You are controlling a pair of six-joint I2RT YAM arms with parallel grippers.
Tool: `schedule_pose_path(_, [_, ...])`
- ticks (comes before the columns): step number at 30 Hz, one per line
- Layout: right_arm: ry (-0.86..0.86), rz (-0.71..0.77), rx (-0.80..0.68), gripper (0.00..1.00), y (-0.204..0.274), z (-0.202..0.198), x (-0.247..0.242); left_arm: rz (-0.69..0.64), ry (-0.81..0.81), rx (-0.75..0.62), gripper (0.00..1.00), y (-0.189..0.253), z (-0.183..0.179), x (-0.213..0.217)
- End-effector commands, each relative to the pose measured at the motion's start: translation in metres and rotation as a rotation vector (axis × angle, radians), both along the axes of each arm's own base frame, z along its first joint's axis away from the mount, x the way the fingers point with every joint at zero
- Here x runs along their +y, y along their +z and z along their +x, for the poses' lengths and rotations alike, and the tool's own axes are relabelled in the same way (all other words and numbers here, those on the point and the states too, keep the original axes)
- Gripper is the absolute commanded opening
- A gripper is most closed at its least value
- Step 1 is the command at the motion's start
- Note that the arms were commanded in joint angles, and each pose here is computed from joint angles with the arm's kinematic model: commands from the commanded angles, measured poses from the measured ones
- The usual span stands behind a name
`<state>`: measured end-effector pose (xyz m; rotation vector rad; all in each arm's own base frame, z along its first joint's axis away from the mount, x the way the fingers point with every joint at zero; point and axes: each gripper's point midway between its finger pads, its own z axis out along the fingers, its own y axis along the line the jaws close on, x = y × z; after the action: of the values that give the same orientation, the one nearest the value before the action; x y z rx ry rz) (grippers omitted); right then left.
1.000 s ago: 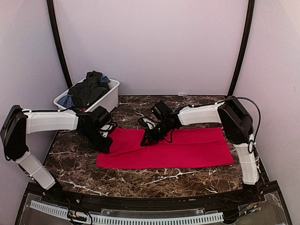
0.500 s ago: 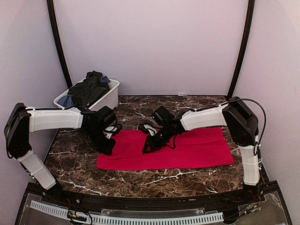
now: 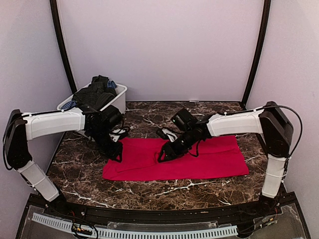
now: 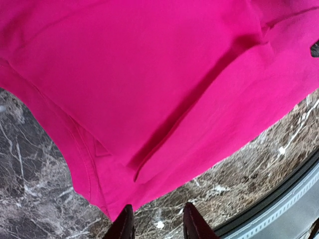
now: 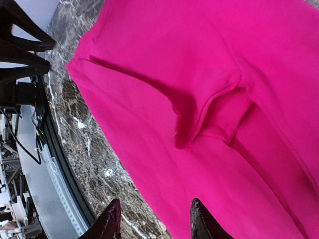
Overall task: Fold and stack the mixed laundry pile
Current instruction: Adjust the rectangle-folded T-shirt at the center of the board.
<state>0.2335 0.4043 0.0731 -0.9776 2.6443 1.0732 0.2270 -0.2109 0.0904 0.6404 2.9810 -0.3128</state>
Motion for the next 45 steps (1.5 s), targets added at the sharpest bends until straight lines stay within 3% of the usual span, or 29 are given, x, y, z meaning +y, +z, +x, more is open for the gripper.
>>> schedule_pose_path(1, [-0.116, 0.056, -0.079, 0.44, 0.039, 0.035, -0.035, -0.013, 0.069, -0.13, 0.32, 0.005, 0.054, -0.015])
schedule_pose_path(7, [-0.322, -0.053, -0.096, 0.42, 0.027, 0.074, -0.111, 0.064, 0.079, -0.118, 0.23, -0.023, 0.083, -0.02])
schedule_pose_path(15, [-0.563, -0.205, -0.024, 0.4, -0.013, 0.094, -0.205, 0.11, -0.054, -0.044, 0.22, -0.047, 0.05, -0.029])
schedule_pose_path(23, [-0.596, -0.201, -0.024, 0.4, -0.013, 0.095, -0.222, 0.159, -0.213, 0.037, 0.22, -0.054, -0.004, -0.039])
schedule_pose_path(28, [-0.596, -0.193, -0.023, 0.4, -0.012, 0.095, -0.223, 0.142, -0.3, -0.035, 0.23, -0.035, -0.024, -0.05])
schedule_pose_path(35, [-0.6, -0.202, -0.016, 0.39, -0.015, 0.091, -0.228, 0.022, -0.448, -0.098, 0.25, -0.019, -0.055, -0.076])
schedule_pose_path(40, [-0.63, -0.21, -0.046, 0.38, -0.006, 0.095, -0.238, 0.023, -0.395, -0.185, 0.27, -0.011, -0.028, -0.087])
schedule_pose_path(45, [-0.686, -0.222, -0.098, 0.37, 0.004, 0.114, -0.257, -0.006, -0.158, -0.224, 0.28, 0.0, 0.026, -0.095])
